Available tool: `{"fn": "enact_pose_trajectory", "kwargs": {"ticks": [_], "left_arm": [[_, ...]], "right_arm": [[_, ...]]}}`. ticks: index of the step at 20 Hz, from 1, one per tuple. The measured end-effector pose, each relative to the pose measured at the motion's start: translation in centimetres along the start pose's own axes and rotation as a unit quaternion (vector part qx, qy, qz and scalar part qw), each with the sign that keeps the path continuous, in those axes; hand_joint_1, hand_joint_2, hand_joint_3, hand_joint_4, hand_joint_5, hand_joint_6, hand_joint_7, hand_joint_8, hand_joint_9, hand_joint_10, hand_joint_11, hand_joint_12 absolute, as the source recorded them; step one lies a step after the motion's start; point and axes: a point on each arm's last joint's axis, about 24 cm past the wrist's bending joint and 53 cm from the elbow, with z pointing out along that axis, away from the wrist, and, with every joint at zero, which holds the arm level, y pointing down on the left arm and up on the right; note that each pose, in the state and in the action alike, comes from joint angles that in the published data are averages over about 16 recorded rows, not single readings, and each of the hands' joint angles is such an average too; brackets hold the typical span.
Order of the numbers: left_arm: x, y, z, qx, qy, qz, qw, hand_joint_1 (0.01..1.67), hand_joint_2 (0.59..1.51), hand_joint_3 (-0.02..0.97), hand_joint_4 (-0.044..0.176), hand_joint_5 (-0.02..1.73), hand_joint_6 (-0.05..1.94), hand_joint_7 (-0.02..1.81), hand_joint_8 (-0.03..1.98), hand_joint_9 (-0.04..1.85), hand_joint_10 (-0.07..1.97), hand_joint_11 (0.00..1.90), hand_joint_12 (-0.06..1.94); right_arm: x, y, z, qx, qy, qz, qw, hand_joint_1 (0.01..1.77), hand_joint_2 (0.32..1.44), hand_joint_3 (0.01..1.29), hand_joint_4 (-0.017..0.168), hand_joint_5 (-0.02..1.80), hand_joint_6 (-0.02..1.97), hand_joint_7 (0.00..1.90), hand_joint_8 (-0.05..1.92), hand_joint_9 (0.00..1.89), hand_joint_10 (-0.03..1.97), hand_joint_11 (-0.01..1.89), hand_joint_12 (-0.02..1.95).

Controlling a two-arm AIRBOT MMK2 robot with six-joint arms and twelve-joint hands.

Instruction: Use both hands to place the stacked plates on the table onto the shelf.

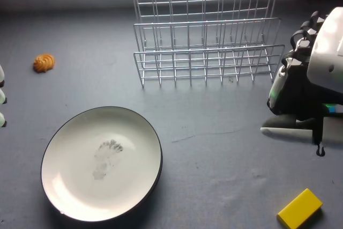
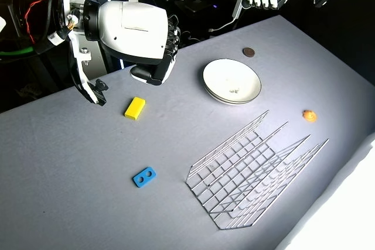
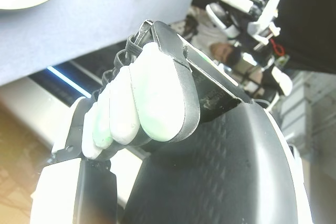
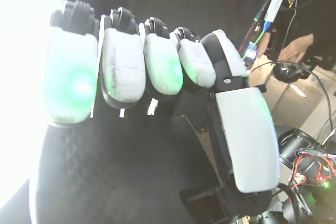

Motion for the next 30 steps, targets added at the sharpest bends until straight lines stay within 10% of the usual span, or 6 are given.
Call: {"fn": "enact_pose_trajectory", "kwargs": {"ticks": [13, 23, 30], "left_arm": [[0.2, -0.1, 0.1, 0.004, 0.003, -0.007, 1.0000, 0.02, 1.020, 0.051, 0.002, 0.05, 0.01, 0.03, 0.01, 0.04, 0.01, 0.06, 0.00], [1.1, -0.8, 0.6, 0.017, 0.028, -0.061, 0.9976, 0.02, 1.026, 0.056, 0.000, 0.02, 0.00, 0.02, -0.01, 0.02, 0.01, 0.02, -0.01], [1.7, -1.4, 1.3, 0.028, 0.047, -0.081, 0.9952, 0.02, 1.029, 0.051, 0.000, 0.02, 0.00, 0.02, -0.01, 0.02, 0.01, 0.02, -0.01]], "right_arm": [[0.2, 0.4, 0.4, -0.007, 0.001, -0.002, 1.0000, 0.44, 1.05, 0.02, 0.001, 0.05, 0.04, 0.06, 0.03, 0.06, 0.03, 0.07, 0.03], [0.5, 0.1, 0.6, -0.001, 0.008, -0.002, 1.0000, 1.12, 0.98, 0.02, 0.001, 0.02, 0.02, 0.02, 0.01, 0.02, 0.01, 0.02, 0.28], [0.9, -0.3, 0.6, 0.008, 0.017, 0.005, 0.9998, 1.18, 0.98, 0.02, -0.001, 0.03, 0.02, 0.02, 0.01, 0.02, 0.01, 0.02, 0.35]]}}
